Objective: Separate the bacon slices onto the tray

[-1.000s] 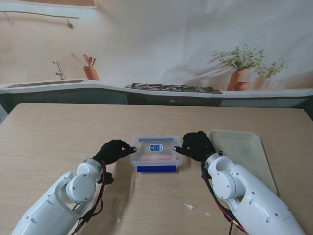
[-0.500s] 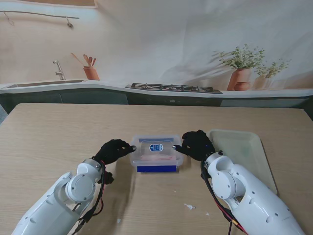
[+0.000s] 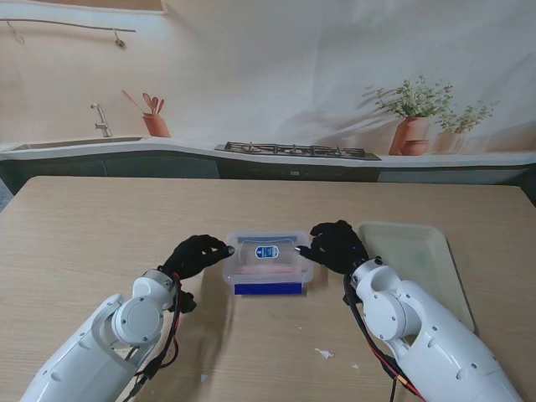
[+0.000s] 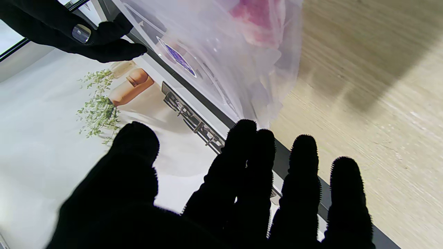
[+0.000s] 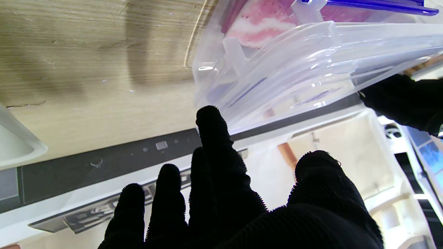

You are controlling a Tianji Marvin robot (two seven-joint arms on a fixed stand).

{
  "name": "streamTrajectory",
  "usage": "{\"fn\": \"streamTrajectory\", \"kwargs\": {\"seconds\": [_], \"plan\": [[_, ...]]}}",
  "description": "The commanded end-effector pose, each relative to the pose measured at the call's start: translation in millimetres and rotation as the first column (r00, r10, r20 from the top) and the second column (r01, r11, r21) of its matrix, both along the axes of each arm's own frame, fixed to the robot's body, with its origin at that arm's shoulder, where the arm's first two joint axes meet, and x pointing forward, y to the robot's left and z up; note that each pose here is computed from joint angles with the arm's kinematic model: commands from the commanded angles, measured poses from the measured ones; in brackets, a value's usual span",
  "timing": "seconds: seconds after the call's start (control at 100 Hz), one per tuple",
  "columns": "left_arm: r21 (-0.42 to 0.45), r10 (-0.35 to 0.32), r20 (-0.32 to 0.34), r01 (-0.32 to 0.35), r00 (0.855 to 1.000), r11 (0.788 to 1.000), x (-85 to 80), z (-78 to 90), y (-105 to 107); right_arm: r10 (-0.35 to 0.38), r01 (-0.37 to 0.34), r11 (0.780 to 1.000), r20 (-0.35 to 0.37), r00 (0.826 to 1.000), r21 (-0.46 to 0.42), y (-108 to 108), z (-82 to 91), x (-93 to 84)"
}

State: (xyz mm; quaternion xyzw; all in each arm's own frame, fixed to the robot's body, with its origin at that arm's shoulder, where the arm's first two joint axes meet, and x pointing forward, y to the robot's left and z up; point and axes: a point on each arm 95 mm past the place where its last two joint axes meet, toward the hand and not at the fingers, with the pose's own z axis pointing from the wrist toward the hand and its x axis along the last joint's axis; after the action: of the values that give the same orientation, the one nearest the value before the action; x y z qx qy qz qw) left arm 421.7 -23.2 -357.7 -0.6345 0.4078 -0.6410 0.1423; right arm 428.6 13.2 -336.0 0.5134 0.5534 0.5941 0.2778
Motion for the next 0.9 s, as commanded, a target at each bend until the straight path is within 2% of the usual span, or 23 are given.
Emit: {"fn": "streamTrajectory", "kwargs": {"seconds": [0.0, 0.53, 0.68, 0.89], "plan": [[-0.016, -0.017, 0.003, 0.017, 1.0, 1.0, -1.7, 3.3, -6.6, 0.029, -0.029, 0.999, -0.005, 1.0, 0.026, 11.2, 1.9, -1.2], [-0.012, 0.011, 0.026, -0.011, 1.0, 1.0, -1.7, 3.2, 2.9, 0.041, -0.039, 0.997, -0.022, 0.999, 0.061, 16.9, 2.2, 0.3], [0.016, 0.029, 0.041, -0.029, 0.999, 0.999, -0.9, 3.0, 7.7, 0.035, -0.033, 0.996, -0.024, 0.999, 0.083, 17.8, 2.5, 0.9], [0.056, 0.066, -0.01, -0.066, 0.998, 0.996, 0.9, -2.6, 11.6, 0.034, -0.032, 0.997, -0.027, 0.999, 0.071, 17.0, -0.1, 2.5]]}}
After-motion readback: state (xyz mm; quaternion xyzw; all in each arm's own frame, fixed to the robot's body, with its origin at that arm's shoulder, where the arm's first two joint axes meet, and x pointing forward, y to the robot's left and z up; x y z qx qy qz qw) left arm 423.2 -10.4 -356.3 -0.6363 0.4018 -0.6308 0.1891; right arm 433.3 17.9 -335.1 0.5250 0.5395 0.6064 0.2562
